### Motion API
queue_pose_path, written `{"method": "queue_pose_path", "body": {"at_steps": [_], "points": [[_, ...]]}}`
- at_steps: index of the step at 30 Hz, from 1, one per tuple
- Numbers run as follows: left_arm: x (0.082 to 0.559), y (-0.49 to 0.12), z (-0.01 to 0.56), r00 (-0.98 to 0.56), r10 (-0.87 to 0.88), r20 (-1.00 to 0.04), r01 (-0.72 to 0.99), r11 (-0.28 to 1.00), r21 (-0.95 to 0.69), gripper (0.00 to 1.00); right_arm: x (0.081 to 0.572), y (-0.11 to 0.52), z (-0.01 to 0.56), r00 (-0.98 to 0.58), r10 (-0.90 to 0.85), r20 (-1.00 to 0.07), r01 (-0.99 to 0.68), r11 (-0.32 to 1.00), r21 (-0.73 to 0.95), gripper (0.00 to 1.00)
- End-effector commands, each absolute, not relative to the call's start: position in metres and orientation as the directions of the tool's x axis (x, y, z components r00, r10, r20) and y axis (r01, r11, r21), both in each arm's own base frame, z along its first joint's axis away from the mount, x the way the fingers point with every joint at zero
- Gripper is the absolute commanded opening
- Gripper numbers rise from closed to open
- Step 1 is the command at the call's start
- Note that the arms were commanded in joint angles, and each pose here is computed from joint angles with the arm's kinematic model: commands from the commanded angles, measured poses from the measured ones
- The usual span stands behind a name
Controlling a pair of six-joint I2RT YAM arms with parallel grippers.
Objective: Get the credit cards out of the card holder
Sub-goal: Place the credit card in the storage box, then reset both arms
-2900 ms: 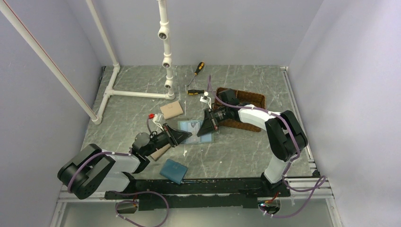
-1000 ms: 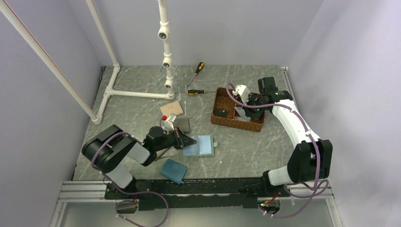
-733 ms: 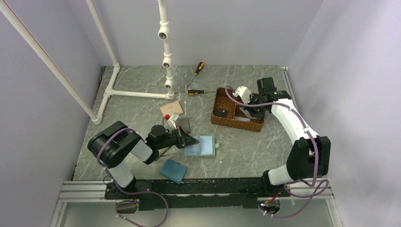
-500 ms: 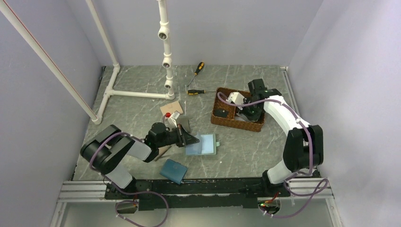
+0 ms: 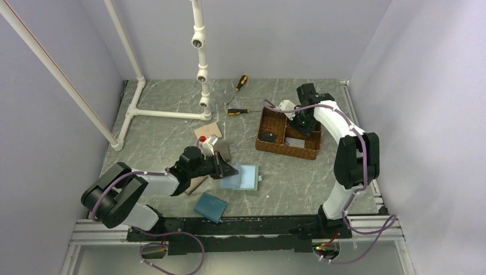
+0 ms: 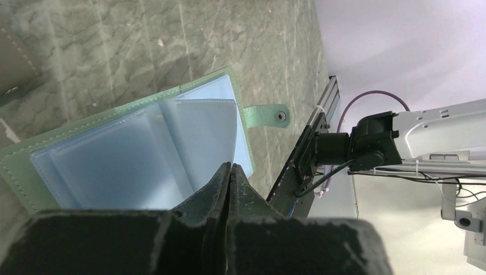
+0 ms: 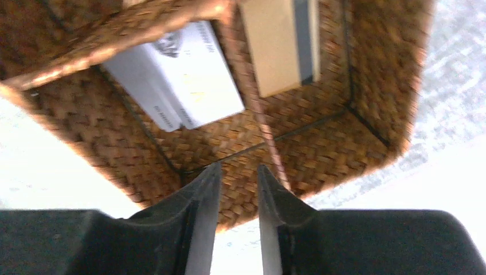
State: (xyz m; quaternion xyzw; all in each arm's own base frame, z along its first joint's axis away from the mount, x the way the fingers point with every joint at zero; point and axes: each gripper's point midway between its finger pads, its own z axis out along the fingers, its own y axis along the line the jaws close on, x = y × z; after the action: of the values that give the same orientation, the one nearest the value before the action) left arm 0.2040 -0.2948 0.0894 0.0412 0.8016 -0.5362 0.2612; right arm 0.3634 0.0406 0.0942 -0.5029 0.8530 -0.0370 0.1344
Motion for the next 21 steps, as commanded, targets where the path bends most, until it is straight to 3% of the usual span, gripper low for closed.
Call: {"method": "queue_pose_path", "body": {"at_steps": [1,6,11,15,21], "points": [[0.209,-0.294,0.105,-0.821,-0.223,-0.526,0.401,0.431,-0.808,0.06,0.392,0.025,0.136,-0.541,-0.788,-0.293,-0.704,0.616,-0.354,0.34],[0.212,-0.287,0.104,-0.809,-0.208,-0.549,0.398,0.494,-0.773,0.11,0.371,0.052,0.171,-0.494,-0.703,-0.512,-0.704,0.669,-0.239,0.4],[0.212,-0.291,0.102,-0.818,-0.18,-0.546,0.4,0.505,-0.765,0.11,0.322,0.109,0.193,-0.301,-0.591,-0.749,-0.853,0.517,-0.065,0.61],[0.213,-0.299,0.103,-0.82,-0.158,-0.551,0.41,0.509,-0.757,0.11,0.299,0.12,0.196,-0.243,-0.507,-0.827,-0.894,0.448,-0.012,0.73],[0.217,-0.285,0.111,-0.774,-0.166,-0.611,0.408,0.607,-0.682,0.13,0.286,0.126,0.197,-0.221,-0.447,-0.867,-0.924,0.381,0.039,0.74]]}}
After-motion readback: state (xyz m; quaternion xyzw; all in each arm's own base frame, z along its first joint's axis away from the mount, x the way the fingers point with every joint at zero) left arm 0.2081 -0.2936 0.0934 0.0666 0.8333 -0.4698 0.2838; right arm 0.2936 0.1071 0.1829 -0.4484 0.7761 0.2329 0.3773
